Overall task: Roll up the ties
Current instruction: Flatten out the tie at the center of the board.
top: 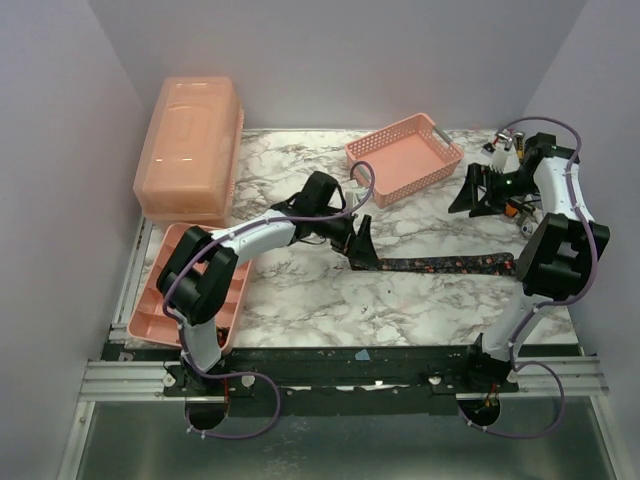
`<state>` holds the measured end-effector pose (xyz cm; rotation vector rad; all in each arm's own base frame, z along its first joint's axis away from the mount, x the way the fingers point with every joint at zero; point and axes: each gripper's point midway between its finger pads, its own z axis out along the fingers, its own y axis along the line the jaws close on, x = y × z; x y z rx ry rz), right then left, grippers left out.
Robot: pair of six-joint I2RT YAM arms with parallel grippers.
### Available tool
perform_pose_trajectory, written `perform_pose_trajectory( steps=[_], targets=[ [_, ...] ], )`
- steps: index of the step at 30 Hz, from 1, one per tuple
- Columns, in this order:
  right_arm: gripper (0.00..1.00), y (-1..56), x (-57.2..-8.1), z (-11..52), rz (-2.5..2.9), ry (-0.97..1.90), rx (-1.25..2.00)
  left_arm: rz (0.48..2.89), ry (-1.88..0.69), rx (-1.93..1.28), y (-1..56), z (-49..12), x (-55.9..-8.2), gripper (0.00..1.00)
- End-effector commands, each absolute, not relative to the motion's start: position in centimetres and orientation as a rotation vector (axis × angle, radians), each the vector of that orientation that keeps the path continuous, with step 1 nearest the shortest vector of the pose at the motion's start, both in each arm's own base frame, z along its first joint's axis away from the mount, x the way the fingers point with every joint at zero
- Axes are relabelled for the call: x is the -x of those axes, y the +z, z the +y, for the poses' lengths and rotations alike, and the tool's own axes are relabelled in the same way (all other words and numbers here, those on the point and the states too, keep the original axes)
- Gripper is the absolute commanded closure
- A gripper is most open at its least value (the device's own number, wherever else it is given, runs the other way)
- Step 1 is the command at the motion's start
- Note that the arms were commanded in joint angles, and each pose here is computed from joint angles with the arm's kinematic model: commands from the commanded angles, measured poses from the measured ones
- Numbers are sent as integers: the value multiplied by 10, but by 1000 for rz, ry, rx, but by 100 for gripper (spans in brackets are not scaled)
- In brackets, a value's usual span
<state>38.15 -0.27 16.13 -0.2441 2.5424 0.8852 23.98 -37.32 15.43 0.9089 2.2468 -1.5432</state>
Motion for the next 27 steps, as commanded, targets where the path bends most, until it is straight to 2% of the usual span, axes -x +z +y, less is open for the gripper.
perform_pose_trajectory(
  steps=[1, 10, 17, 21, 27],
  targets=[
    [0, 171, -355, 20, 2541, 976, 214, 2275, -1691, -841, 146, -390, -239, 14],
    [0, 148, -335, 26, 2635, 1028, 157, 2479, -1634, -616, 74, -365, -275, 17],
    [0, 144, -330, 27, 2656, 1039, 192, 2601, -1583, -495, 28, -335, -283, 18],
    [0, 145, -325, 33, 2651, 1047, 242, 2529, -1633, -562, 41, -336, -282, 19],
    [6, 147, -330, 44, 2597, 944, 414, 2267, -1663, -776, 111, -342, -269, 19]
  ],
)
